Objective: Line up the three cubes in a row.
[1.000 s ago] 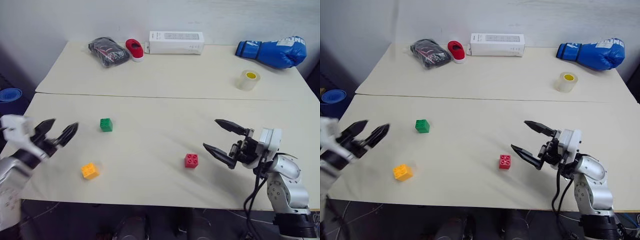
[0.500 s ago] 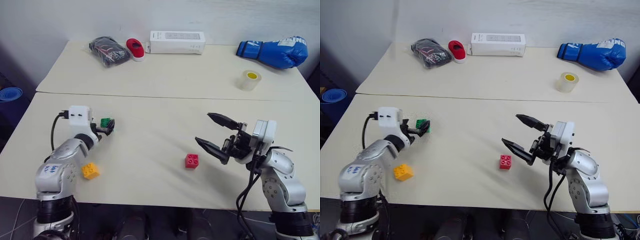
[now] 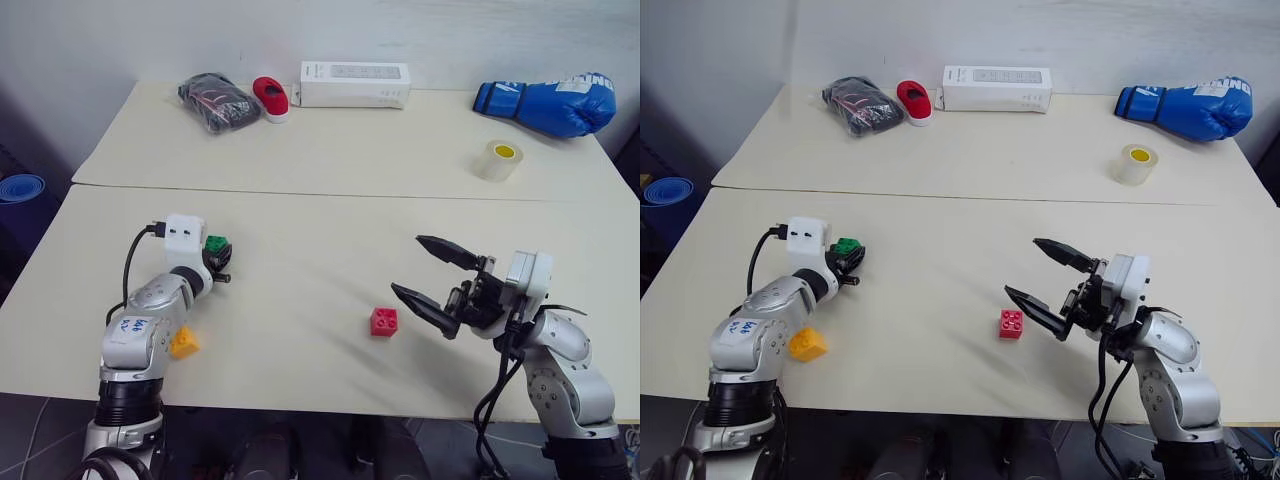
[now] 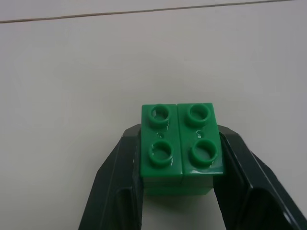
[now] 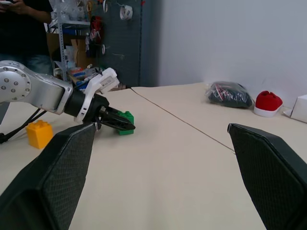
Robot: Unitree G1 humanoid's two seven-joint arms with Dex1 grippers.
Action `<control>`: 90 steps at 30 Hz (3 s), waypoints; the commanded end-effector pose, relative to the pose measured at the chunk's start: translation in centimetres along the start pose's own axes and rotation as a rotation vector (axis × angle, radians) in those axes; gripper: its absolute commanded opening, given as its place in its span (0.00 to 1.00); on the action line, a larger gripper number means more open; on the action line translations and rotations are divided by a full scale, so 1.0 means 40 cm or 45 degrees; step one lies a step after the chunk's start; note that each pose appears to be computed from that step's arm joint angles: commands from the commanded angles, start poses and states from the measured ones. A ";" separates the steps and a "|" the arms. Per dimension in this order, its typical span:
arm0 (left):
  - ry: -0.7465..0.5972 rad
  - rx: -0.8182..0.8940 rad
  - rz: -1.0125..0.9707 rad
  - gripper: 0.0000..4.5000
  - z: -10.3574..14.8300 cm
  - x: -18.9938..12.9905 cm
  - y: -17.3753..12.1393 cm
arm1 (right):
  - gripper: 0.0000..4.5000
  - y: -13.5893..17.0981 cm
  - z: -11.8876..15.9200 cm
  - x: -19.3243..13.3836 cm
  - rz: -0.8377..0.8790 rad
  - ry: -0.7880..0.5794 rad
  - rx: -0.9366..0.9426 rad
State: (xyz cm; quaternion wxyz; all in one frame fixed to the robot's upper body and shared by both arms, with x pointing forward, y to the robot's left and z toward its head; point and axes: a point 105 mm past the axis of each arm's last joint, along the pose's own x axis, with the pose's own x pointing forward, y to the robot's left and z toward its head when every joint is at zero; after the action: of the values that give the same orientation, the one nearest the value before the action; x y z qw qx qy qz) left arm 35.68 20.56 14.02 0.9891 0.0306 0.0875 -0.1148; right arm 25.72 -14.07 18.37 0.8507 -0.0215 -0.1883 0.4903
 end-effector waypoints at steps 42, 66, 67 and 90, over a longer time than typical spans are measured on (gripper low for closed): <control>0.105 0.810 -1.671 0.76 -0.034 -0.082 -0.399 | 1.00 0.039 -0.003 -0.184 0.031 0.302 -0.131; 0.060 0.431 -0.803 0.99 0.012 -0.346 0.213 | 1.00 0.089 -0.025 -0.035 0.429 0.094 -0.119; 0.082 0.413 -0.768 0.99 -0.004 -0.367 0.235 | 1.00 0.093 -0.024 -0.029 0.439 0.086 -0.124; 0.317 0.569 -1.126 0.87 -0.170 -0.368 0.117 | 1.00 0.111 -0.022 -0.025 0.444 0.078 -0.140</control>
State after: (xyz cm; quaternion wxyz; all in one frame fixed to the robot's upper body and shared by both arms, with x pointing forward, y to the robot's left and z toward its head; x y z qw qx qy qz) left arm 21.64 28.58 10.48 0.8018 0.2053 0.1720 -0.5343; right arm 21.87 -11.73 15.62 0.7484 -0.1003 -0.1723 0.6326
